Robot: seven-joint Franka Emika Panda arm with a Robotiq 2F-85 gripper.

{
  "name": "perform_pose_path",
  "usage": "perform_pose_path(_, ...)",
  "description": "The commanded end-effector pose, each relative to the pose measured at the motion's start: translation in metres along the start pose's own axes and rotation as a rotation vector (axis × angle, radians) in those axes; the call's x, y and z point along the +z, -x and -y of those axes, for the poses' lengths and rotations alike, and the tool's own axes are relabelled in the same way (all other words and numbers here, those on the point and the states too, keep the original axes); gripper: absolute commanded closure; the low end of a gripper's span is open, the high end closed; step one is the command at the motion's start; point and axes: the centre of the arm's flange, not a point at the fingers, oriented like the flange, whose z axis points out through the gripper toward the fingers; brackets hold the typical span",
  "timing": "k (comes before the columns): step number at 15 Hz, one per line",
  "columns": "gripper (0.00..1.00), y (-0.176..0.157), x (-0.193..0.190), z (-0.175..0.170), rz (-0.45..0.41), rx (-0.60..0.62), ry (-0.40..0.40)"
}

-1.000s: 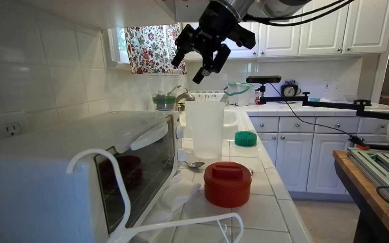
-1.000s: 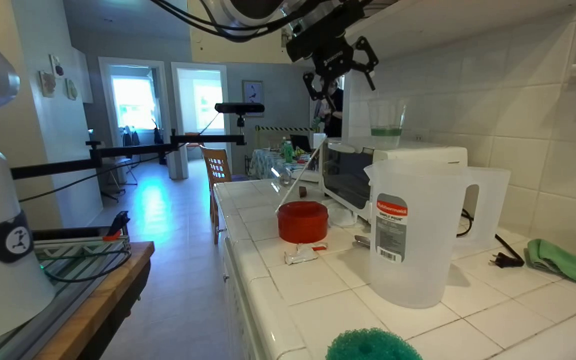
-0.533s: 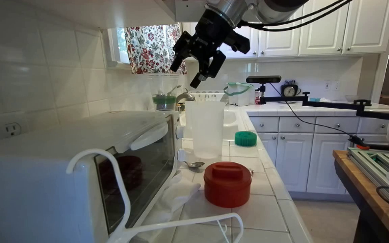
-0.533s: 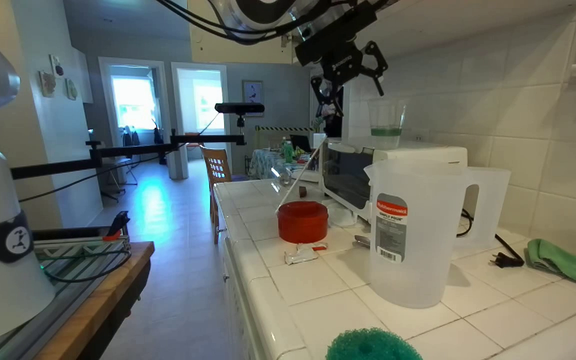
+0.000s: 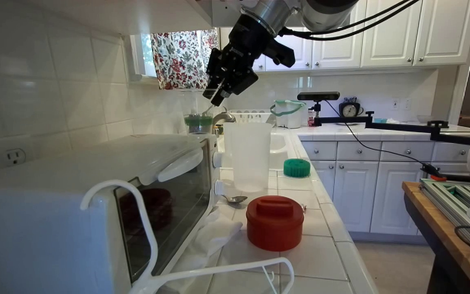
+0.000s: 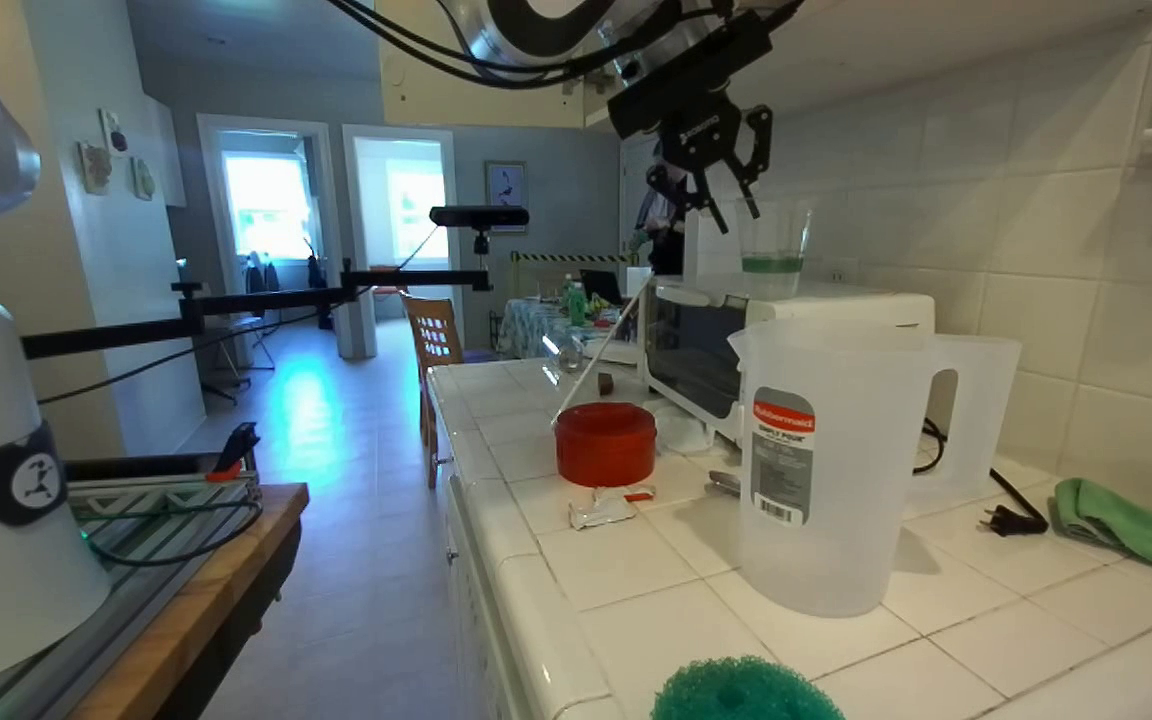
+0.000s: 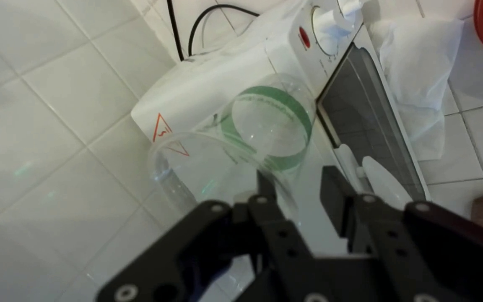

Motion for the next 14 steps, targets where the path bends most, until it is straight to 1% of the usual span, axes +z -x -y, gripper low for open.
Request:
perform_pose_path(1, 0.96, -0.001, -0.005, -0.002, -0.010, -0.005, -0.018)
perform_pose_path(2, 1.00, -0.002, -0.007, 0.001, -0.006, 0.007, -0.027)
perform_pose_path(4, 1.00, -0.002, -0.008, 0.006, 0.004, 0.037, -0.061)
perform_pose_path(5, 0.98, -0.002, -0.011, 0.009, 0.007, 0.058, -0.086)
perform_pose_path(10, 0.98, 0.000, -0.037, 0.025, 0.019, 0.173, -0.225)
perform_pose_path(13, 0.98, 0.004, -0.046, 0.047, 0.031, 0.191, -0.294)
perform_pose_path(14, 0.98, 0.006, -0.047, 0.053, 0.043, 0.195, -0.303)
